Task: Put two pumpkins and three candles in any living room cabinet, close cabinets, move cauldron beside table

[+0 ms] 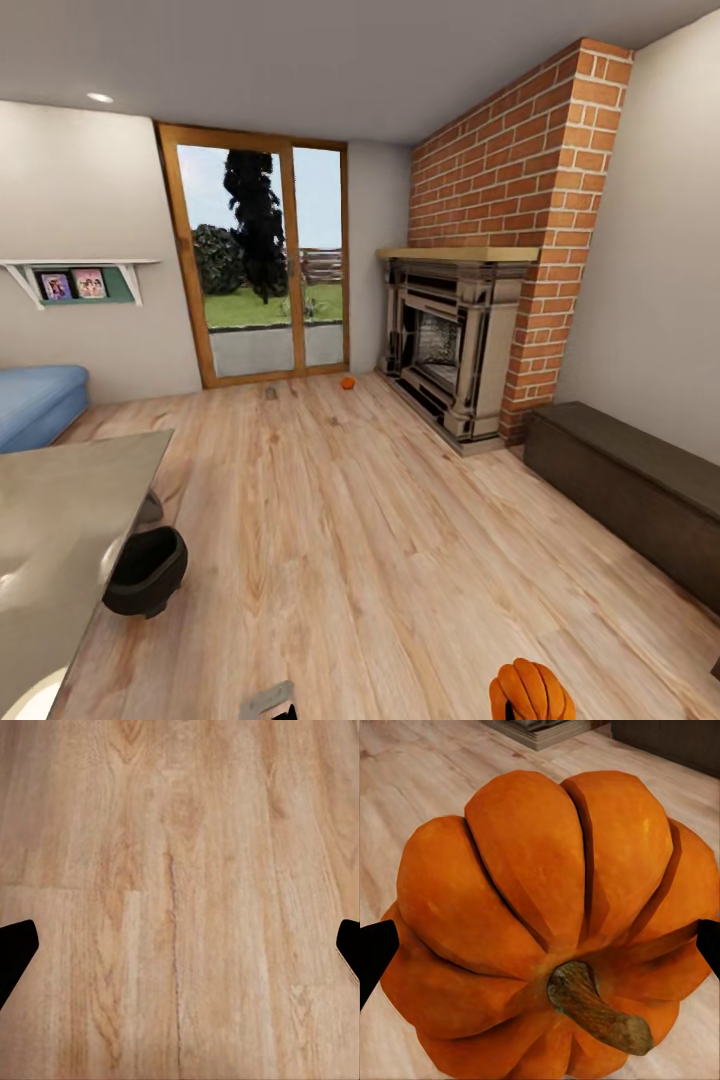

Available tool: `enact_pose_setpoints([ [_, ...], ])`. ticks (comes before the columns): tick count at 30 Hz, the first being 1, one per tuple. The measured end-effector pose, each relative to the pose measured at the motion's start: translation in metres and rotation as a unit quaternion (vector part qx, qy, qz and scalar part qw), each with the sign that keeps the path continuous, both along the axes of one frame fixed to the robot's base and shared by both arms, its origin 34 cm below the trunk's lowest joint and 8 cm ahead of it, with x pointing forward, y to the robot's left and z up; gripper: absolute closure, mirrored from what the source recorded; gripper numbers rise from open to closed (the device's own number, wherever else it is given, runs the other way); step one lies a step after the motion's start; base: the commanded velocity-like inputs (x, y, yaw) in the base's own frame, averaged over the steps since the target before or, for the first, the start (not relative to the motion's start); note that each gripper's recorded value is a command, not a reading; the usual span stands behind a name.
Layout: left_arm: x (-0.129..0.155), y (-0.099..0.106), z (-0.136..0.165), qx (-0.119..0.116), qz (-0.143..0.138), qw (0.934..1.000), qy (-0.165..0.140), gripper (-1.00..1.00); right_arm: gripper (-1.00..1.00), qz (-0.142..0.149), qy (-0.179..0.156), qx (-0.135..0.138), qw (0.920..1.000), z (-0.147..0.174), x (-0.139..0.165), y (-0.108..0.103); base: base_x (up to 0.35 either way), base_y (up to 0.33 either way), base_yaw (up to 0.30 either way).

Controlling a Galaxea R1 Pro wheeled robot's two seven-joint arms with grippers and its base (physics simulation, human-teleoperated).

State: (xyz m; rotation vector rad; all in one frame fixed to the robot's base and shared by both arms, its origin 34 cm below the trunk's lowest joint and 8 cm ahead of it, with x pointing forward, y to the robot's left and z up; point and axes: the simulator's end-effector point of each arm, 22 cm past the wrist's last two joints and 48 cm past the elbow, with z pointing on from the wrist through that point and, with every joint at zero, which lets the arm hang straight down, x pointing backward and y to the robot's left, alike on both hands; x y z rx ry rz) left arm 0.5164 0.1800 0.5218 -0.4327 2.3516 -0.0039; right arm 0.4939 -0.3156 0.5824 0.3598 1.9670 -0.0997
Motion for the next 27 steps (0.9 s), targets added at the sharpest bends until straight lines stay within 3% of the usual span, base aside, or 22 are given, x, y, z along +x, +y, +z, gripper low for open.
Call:
enact_pose_setpoints([
  [23,-0.001,-0.001,-0.001,-0.001,-0.002,1.0,0.002,-1.0,1.0,-0.009,0.005,-0.001,0.9999,-0.002,0.0,-0.006,0.329,-0.062,0.0],
  [27,-0.001,-0.001,-0.001,-0.001,-0.002,1.0,0.002,-1.0,1.0,-0.017,0.028,-0.002,0.9995,-0.016,-0.009,-0.009,0.329,-0.105,0.0],
])
